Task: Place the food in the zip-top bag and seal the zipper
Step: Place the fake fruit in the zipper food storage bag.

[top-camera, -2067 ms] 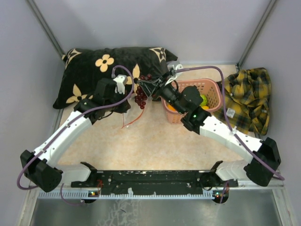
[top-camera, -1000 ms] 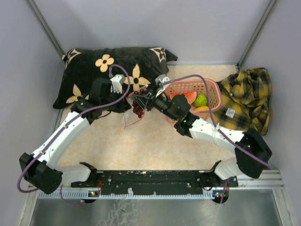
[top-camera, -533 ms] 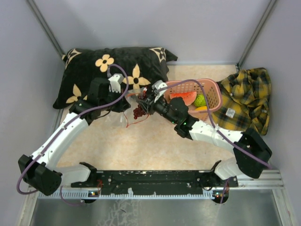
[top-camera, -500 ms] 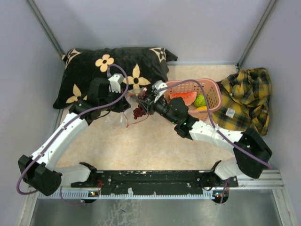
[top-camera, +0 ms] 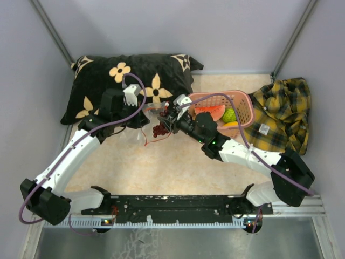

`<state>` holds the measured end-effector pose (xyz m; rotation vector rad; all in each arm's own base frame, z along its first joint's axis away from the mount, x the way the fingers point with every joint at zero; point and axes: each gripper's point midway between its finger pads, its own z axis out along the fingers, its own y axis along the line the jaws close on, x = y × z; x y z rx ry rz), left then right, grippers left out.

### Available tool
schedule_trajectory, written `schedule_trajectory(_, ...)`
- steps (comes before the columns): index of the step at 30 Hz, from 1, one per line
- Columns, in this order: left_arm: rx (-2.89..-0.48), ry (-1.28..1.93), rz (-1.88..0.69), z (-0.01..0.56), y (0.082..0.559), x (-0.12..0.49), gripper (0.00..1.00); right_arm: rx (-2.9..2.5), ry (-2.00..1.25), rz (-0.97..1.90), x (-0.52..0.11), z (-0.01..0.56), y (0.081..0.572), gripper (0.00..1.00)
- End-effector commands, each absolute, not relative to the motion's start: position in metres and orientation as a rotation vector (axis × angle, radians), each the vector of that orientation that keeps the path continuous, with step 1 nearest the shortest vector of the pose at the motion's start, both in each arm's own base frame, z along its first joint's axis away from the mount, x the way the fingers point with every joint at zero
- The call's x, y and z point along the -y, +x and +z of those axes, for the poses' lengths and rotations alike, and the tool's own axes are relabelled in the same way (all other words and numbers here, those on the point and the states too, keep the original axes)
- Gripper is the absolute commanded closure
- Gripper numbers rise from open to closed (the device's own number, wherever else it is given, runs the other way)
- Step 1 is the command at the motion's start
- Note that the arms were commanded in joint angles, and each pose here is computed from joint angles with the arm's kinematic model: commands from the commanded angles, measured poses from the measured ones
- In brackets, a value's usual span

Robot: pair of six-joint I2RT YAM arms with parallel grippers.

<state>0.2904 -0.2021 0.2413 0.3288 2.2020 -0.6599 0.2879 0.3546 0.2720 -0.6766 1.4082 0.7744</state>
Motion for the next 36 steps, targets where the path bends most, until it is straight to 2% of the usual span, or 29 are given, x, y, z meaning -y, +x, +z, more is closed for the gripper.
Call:
schedule_trajectory(1, -2.162, 0.364, -0.720, 0.251, 0.288, 0.209, 1.00, -1.242, -0.656, 0.853, -0.361, 0.323, 0.277, 1.00)
schedule_trajectory(9, -2.171, 0.381, -0.762, 0.248, 0.285, 0.215, 1.00, -1.116, -0.601, 1.022, -0.380, 0.360, 0.270, 1.00)
schedule_trajectory(16, -2.156, 0.399, -0.808, 0.252, 0.281, 0.220, 1.00, -1.106, -0.594, 1.018, -0.381, 0.341, 0.272, 1.00)
schedule_trajectory(20, -2.157, 0.399, -0.819, 0.251, 0.281, 0.221, 1.00, -1.079, -0.660, 1.045, -0.386, 0.334, 0.262, 1.00)
schedule_trajectory(28, -2.203, 0.382, -0.792, 0.239, 0.285, 0.220, 1.00, -0.966, -0.808, 1.001, -0.384, 0.378, 0.242, 1.00)
schedule_trajectory(36, -2.205, 0.390, -0.805, 0.238, 0.284, 0.222, 1.00, -0.897, -0.939, 1.059, -0.392, 0.378, 0.220, 1.00)
